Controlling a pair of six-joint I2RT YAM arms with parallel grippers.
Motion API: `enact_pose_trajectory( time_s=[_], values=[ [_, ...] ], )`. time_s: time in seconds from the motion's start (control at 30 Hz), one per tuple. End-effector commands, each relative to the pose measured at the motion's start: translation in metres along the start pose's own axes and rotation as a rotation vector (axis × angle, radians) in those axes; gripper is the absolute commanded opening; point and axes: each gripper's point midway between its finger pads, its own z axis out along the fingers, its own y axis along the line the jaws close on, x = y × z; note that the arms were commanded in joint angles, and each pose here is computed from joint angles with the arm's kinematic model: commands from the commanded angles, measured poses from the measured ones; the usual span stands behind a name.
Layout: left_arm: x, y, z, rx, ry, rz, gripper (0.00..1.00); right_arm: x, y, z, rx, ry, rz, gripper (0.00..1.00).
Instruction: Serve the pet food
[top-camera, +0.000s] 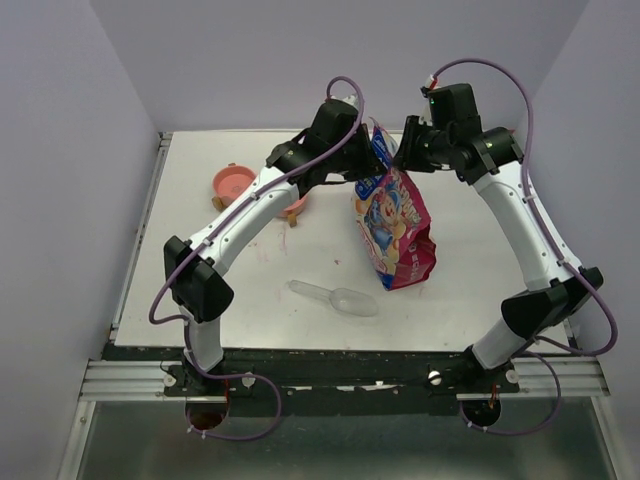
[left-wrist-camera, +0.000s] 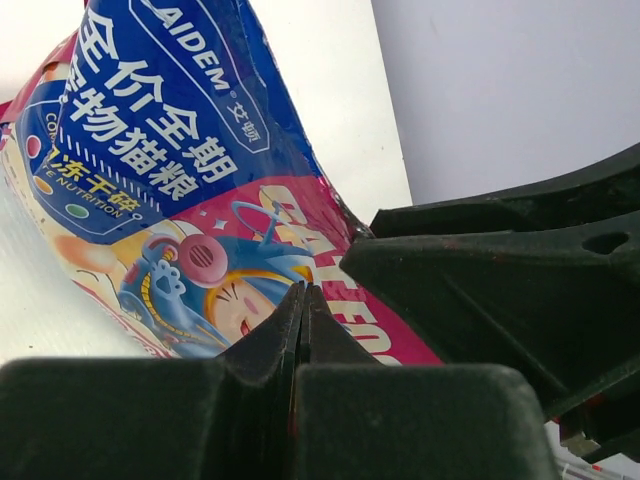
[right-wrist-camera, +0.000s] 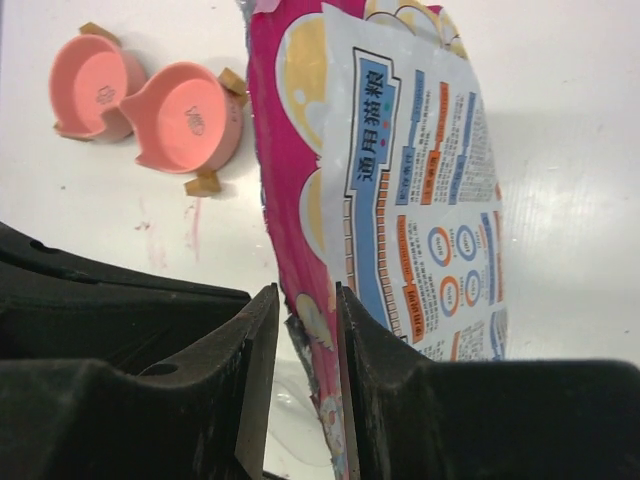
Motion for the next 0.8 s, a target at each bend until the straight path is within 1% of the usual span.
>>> enact_pose_trajectory(
  time_s=[0.0, 0.07, 0.17, 0.23, 0.3, 0.4, 0.6, 0.77],
  values=[
    [0.002, -0.007, 0.004, 0.028, 0.027, -0.012, 0.03, -0.009, -0.018, -0.002, 0.107, -0.028, -0.094, 0.38],
    [0.002, -0.008, 0.003, 0.032, 0.03, -0.019, 0.04, -0.01, -0.019, -0.002, 0.111, -0.033, -0.094, 0.37],
    [0.002, -0.009, 0.002, 0.038, 0.031, -0.024, 0.07, -0.01, -0.013, -0.005, 0.075, -0.042, -0.085, 0.36],
    [0.002, -0.01, 0.001, 0.042, 0.034, -0.032, 0.09, -0.012, -0.008, -0.01, 0.05, -0.063, -0.073, 0.38],
    [0.002, -0.013, 0.001, 0.049, 0.037, -0.042, 0.1, -0.012, -0.011, -0.013, 0.065, -0.069, -0.057, 0.41],
    [0.002, -0.015, 0.001, 0.061, 0.04, -0.059, 0.13, -0.005, -0.017, -0.011, 0.069, -0.044, -0.051, 0.41],
    [0.001, -0.015, 0.003, 0.062, 0.041, -0.08, 0.19, -0.014, -0.021, -0.021, 0.051, -0.078, -0.044, 0.42],
    [0.0, -0.018, 0.004, 0.066, 0.04, -0.088, 0.21, -0.013, -0.026, -0.019, 0.045, -0.065, -0.044, 0.4]
  ],
)
